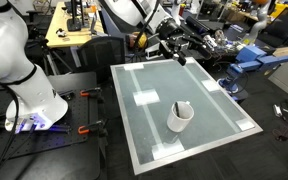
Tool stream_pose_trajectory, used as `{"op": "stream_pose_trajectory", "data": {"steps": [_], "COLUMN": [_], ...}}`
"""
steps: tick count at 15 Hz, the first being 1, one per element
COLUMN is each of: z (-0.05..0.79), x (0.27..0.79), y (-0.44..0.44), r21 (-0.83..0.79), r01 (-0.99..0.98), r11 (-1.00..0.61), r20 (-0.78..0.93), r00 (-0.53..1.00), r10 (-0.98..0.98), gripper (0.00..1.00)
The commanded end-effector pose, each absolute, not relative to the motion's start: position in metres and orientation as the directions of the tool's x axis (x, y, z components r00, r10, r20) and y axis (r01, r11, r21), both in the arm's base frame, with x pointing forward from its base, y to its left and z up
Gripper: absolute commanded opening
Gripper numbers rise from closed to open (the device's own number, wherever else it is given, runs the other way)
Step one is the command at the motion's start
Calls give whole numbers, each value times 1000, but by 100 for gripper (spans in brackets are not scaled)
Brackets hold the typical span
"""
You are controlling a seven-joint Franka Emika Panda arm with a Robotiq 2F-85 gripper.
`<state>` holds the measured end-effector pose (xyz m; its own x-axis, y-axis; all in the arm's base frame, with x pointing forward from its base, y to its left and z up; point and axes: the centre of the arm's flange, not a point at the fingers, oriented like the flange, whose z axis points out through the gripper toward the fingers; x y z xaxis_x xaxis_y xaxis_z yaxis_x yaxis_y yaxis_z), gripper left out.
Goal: Put the pen in the mug cup
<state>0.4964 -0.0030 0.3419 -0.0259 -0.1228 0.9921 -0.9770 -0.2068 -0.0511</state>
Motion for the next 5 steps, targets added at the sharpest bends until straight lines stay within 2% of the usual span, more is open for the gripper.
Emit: {"op": "stream_pose_trajectory", "data": {"steps": [1,5], "z": [340,336], "x": [496,497], "y": [-3,-3], "r21": [-48,-39], "r01": [-977,-978], "r11": [-207,-207], "r20": [992,992], "r00": [-23,-13], "r10": [-123,-122], "gripper": [100,100]}}
